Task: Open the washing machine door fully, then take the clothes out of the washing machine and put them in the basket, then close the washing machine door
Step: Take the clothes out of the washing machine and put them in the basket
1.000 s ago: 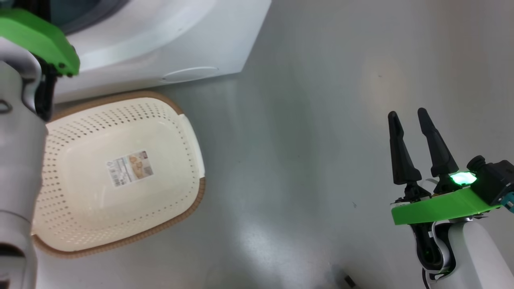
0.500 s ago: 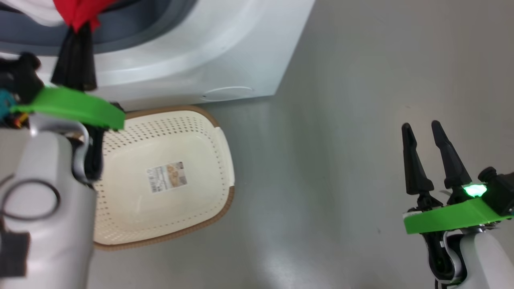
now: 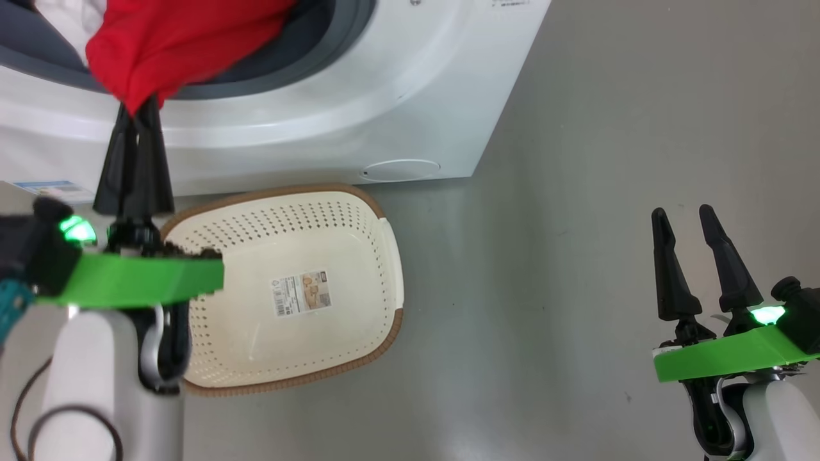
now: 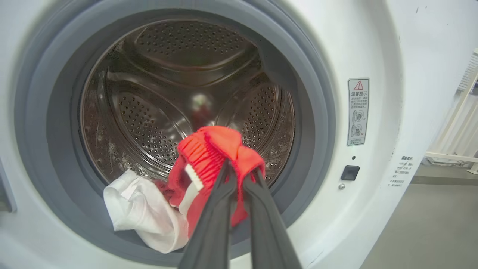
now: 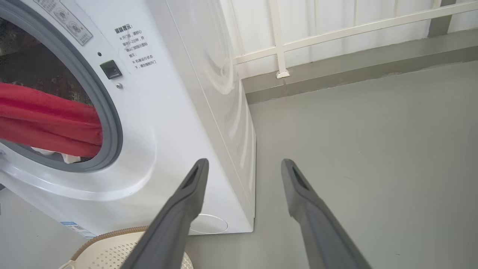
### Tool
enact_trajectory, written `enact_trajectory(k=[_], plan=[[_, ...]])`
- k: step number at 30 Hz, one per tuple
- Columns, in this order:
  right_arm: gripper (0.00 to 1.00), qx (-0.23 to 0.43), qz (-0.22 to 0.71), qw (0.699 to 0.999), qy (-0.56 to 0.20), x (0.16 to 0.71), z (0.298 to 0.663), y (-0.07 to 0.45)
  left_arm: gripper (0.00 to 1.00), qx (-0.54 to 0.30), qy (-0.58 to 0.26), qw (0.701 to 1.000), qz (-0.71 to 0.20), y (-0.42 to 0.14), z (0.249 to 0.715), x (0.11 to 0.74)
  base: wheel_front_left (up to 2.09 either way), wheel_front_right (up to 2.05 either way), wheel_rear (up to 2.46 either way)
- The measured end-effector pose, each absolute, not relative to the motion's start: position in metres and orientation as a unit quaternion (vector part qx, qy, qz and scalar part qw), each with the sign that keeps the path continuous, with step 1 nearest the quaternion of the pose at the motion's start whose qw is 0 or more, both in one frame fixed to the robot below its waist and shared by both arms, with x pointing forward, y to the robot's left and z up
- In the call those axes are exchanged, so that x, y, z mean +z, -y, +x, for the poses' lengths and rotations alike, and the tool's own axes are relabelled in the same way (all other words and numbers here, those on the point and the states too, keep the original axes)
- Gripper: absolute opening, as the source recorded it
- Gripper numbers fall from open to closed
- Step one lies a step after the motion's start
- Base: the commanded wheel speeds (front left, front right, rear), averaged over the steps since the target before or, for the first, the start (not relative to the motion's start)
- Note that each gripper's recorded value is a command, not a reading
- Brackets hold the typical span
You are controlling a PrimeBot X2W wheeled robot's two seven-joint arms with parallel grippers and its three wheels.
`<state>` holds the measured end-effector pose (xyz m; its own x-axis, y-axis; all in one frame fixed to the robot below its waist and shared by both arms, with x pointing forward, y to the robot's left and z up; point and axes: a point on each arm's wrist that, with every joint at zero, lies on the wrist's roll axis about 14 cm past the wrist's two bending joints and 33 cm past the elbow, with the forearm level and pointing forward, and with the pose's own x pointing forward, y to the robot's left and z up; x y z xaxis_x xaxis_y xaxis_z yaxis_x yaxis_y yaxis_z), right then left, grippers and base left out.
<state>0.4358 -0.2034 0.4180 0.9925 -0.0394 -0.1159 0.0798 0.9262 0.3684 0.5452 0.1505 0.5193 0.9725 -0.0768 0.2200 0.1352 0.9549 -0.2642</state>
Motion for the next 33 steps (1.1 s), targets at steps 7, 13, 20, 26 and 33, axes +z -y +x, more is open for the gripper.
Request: enact_trajectory(k=[7, 13, 20, 26, 33], plan=[[1.0, -0.026, 0.191, 0.98, -0.046, 0.424, 0.436, 0.201, 0.0, -0.066, 0.153, 0.977, -0.131, -0.149, 0.521, 0.552, 0.0, 0.0, 0.0], [1.0, -0.025, 0.191, 0.98, -0.047, 0.424, 0.437, 0.201, 0.0, -0.067, 0.202, 0.967, -0.138, -0.154, 0.512, 0.583, 0.0, 0.0, 0.0], [1.0, -0.026, 0.19, 0.98, -0.054, 0.418, 0.436, 0.201, 0.0, -0.068, 0.144, 0.976, -0.146, -0.147, 0.513, 0.543, 0.0, 0.0, 0.0], [1.0, -0.03, 0.19, 0.979, -0.065, 0.409, 0.436, 0.202, 0.0, -0.071, 0.056, 0.984, -0.15, -0.136, 0.514, 0.483, 0.0, 0.0, 0.0], [1.0, -0.034, 0.189, 0.978, -0.081, 0.395, 0.437, 0.202, 0.0, -0.057, -0.05, 0.984, -0.159, -0.134, 0.507, 0.409, 0.0, 0.0, 0.0]])
